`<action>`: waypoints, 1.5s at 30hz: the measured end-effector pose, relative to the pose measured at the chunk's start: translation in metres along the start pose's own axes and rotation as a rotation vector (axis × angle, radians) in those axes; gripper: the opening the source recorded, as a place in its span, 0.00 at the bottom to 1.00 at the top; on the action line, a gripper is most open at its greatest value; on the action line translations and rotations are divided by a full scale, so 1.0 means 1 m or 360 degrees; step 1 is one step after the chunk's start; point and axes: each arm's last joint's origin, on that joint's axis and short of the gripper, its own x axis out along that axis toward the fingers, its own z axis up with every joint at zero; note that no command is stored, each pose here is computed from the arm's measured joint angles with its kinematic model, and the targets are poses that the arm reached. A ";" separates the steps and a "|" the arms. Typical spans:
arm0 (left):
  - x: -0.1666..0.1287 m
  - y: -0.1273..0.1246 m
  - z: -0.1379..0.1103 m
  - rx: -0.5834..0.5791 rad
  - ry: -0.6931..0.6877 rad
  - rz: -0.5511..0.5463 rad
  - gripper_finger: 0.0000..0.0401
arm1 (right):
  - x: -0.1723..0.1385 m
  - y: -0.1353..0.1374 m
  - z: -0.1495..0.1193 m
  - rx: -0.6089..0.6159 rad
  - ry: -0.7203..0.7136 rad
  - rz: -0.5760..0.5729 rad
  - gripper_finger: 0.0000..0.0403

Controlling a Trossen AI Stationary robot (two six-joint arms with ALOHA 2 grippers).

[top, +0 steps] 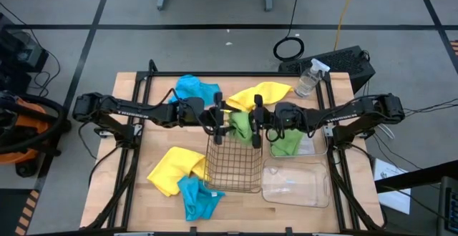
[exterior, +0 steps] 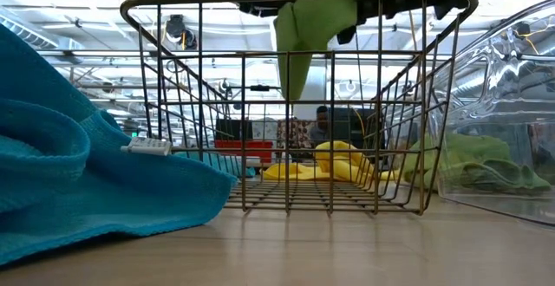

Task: Sort microfiber towel by color & place in baskets
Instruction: Put the green microfiber cloth into the top transparent bin

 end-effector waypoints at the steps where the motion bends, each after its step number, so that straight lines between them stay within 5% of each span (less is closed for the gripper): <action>1: 0.000 -0.001 0.000 0.0003 -0.0013 -0.0031 0.63 | 0.000 0.001 0.000 0.0008 0.0009 0.0007 0.04; 7: 0.000 -0.005 0.001 0.0052 -0.0063 -0.0163 0.49 | 0.000 0.002 0.000 0.0019 0.0016 0.0039 0.04; 17: -0.001 -0.007 -0.001 0.0127 -0.0022 -0.0217 0.03 | -0.002 0.001 -0.003 -0.0029 0.0085 0.0001 0.05; 26: 0.000 -0.002 -0.005 0.0133 0.0049 -0.0150 0.04 | -0.034 -0.003 0.003 0.0038 0.0353 -0.0171 0.28; 33: 0.000 0.002 -0.007 0.0187 0.0087 -0.0052 0.05 | -0.064 -0.006 0.018 0.0264 0.0350 -0.0211 0.50; 45: 0.000 0.000 -0.002 0.0211 0.0036 -0.0056 0.05 | -0.089 0.012 0.024 0.0313 0.0402 -0.0101 0.82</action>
